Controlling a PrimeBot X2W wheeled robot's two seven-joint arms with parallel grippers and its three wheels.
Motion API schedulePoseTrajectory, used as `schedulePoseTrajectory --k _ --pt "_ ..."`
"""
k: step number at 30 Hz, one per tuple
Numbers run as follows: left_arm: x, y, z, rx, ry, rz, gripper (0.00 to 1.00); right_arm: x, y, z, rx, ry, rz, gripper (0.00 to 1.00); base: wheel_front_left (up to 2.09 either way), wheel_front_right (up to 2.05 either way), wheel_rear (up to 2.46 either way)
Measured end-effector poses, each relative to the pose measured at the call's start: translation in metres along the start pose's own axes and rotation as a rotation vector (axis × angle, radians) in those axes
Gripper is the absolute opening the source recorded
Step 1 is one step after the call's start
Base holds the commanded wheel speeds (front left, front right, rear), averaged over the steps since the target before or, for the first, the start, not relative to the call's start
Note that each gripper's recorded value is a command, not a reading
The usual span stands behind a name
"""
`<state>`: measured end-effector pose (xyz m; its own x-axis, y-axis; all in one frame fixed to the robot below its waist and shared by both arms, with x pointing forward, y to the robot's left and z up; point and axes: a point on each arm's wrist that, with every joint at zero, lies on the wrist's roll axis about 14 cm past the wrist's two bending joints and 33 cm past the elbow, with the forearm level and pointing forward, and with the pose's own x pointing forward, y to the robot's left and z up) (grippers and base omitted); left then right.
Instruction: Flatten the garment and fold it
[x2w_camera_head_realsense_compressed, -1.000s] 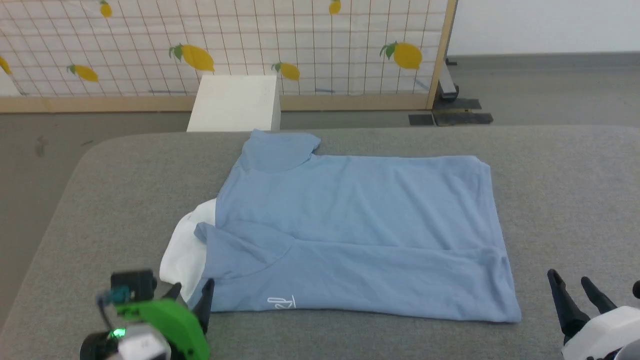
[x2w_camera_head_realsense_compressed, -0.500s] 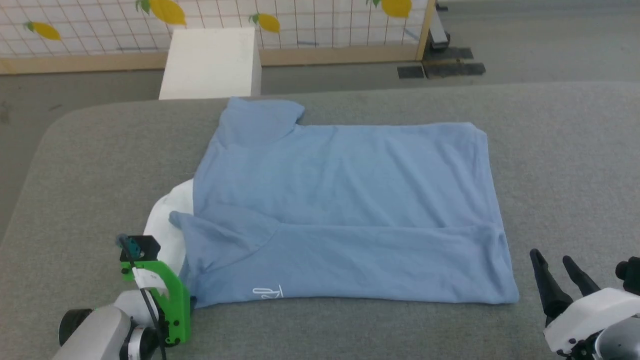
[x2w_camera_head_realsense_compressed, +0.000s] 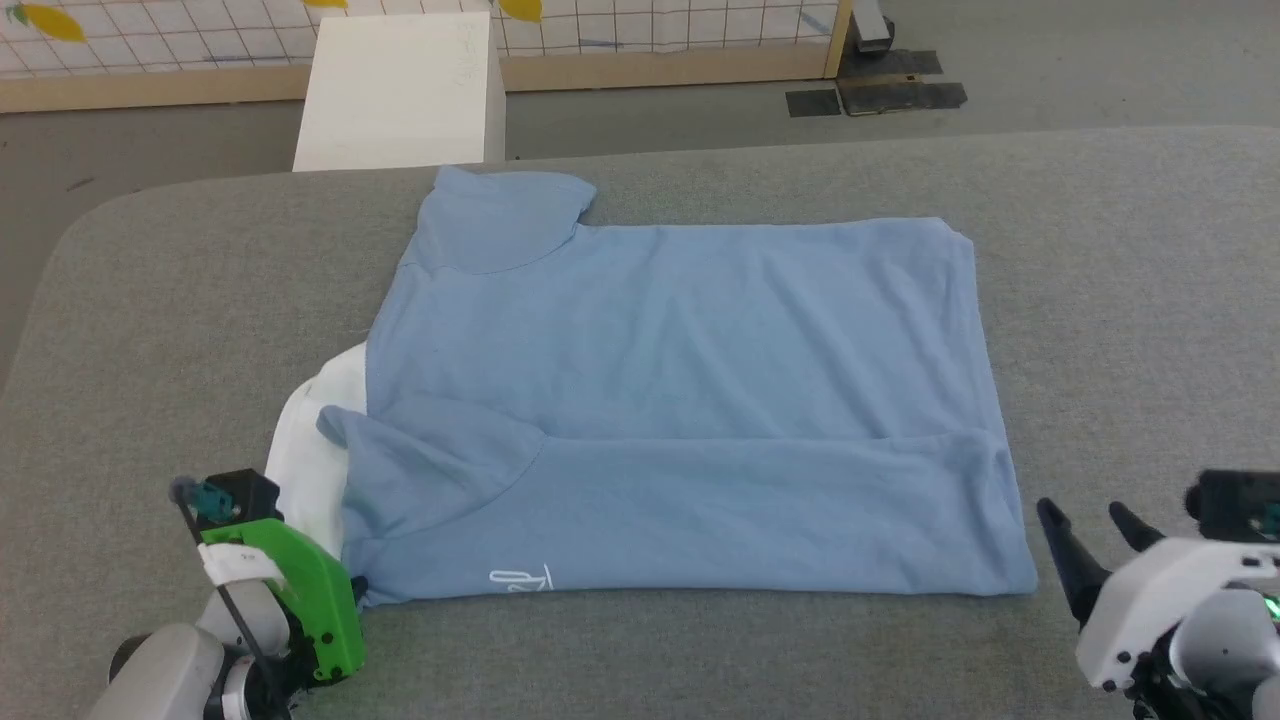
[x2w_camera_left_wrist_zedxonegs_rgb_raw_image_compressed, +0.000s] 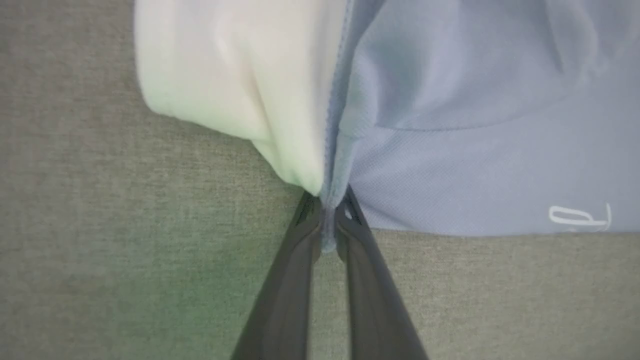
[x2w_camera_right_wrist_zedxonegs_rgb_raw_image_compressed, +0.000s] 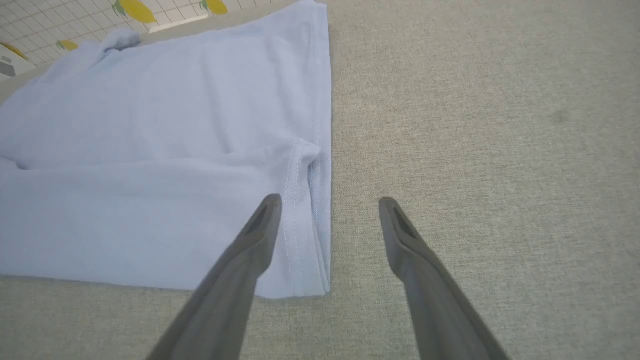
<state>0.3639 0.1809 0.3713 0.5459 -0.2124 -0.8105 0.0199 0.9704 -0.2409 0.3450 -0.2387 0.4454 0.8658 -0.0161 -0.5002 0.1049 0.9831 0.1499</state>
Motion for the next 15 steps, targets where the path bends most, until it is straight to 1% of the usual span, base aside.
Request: schedulePoseTrajectory --k 3,8,10,15 --pt "-0.005 -0.002 0.005 -0.030 -0.046 -0.013 0.00 0.005 0.002 -0.009 -0.047 0.134 -0.008 1.00 0.00 0.00 0.00" --pt "-0.012 -0.005 0.006 -0.041 -0.076 -0.025 0.00 0.011 0.001 -0.030 -0.177 0.375 -0.033 1.00 0.00 0.00 0.00" --pt "-0.014 -0.006 0.006 -0.045 -0.083 -0.029 0.00 0.014 0.002 -0.039 -0.207 0.466 -0.041 1.00 0.00 0.00 0.00" --pt "-0.014 -0.002 0.006 -0.056 -0.083 -0.030 0.00 0.024 0.015 -0.056 -0.275 0.585 -0.020 1.00 0.00 0.00 0.00"
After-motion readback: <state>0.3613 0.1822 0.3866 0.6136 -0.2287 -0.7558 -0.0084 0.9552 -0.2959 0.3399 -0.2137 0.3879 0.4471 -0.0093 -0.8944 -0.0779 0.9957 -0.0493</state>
